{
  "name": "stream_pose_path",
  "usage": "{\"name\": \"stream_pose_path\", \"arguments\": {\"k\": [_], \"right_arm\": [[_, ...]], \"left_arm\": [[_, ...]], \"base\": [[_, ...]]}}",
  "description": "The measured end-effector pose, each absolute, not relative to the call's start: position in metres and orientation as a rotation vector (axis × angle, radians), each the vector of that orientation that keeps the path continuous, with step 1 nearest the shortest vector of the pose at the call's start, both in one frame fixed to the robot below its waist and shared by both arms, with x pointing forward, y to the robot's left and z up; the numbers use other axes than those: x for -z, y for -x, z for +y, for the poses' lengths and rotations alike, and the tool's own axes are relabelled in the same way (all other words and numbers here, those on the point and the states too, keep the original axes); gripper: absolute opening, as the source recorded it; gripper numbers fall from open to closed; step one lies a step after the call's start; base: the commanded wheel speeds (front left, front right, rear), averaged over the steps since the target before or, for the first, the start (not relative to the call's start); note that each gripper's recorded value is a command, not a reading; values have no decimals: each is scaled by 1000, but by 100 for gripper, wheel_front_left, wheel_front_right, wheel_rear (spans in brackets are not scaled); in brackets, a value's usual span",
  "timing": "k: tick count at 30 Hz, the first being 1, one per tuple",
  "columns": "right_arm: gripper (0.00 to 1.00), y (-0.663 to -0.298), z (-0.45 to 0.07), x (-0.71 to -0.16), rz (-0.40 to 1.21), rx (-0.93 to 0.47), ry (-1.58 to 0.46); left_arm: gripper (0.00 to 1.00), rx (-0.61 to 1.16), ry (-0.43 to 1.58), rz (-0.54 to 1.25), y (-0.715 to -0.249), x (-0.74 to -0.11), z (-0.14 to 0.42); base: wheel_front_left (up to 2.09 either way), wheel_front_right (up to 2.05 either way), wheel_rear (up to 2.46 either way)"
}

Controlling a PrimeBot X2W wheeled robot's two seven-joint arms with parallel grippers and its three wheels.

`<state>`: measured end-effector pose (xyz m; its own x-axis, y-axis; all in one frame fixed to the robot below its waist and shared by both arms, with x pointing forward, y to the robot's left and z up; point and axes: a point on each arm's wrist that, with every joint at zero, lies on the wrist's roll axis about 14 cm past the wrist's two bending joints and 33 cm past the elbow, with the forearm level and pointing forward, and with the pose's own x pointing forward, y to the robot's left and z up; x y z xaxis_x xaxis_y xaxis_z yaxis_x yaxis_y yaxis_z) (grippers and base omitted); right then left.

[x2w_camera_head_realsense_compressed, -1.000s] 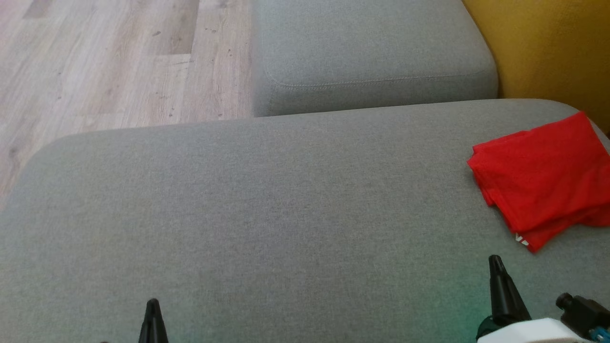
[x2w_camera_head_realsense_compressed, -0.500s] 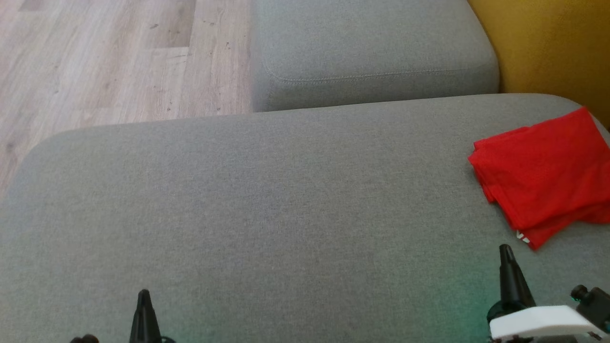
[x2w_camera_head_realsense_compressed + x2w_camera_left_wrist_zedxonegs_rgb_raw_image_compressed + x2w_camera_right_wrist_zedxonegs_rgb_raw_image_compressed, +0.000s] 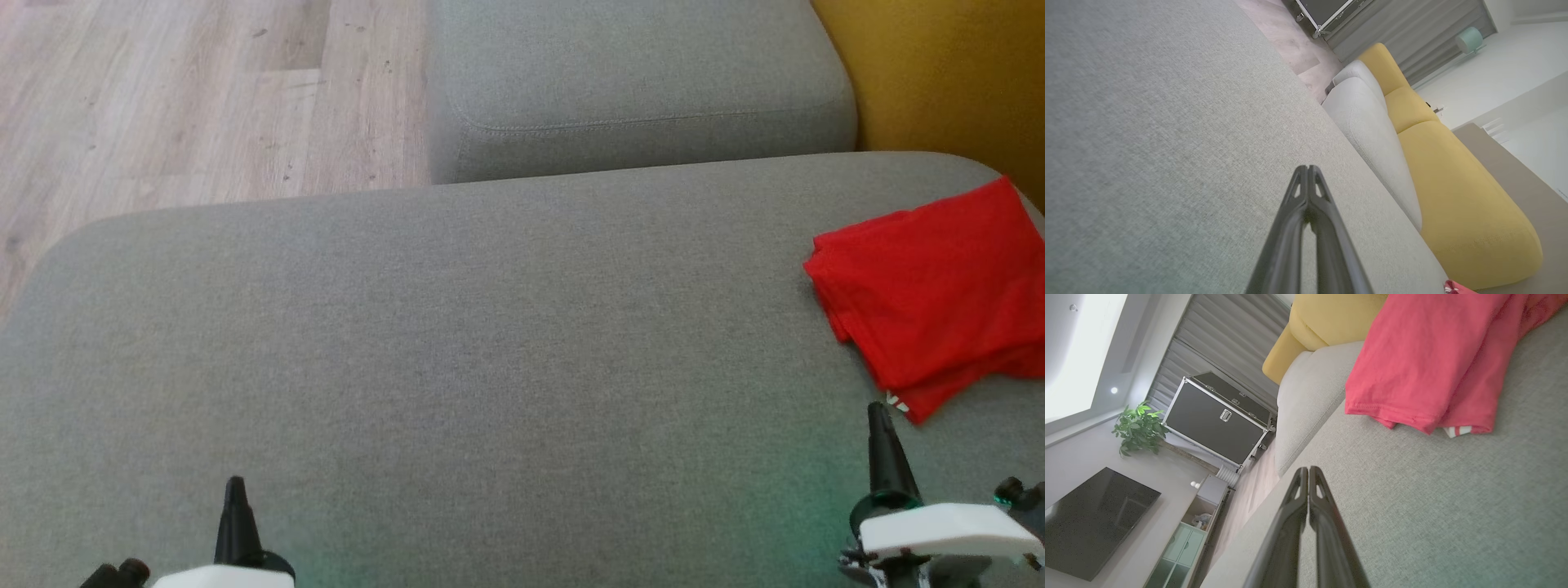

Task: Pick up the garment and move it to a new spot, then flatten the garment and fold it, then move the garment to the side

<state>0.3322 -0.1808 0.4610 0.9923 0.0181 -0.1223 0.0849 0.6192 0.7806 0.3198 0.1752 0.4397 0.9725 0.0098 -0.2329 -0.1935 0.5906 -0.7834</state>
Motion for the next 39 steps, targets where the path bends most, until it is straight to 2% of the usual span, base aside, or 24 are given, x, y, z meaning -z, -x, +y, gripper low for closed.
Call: {"name": "stream_pose_path", "arguments": {"k": [39], "right_arm": [[0,-358,-201,-467,89,101,-1375]], "left_arm": [[0,-89,1391,155,-357,-461,182]], "base": [[0,0,0]]}}
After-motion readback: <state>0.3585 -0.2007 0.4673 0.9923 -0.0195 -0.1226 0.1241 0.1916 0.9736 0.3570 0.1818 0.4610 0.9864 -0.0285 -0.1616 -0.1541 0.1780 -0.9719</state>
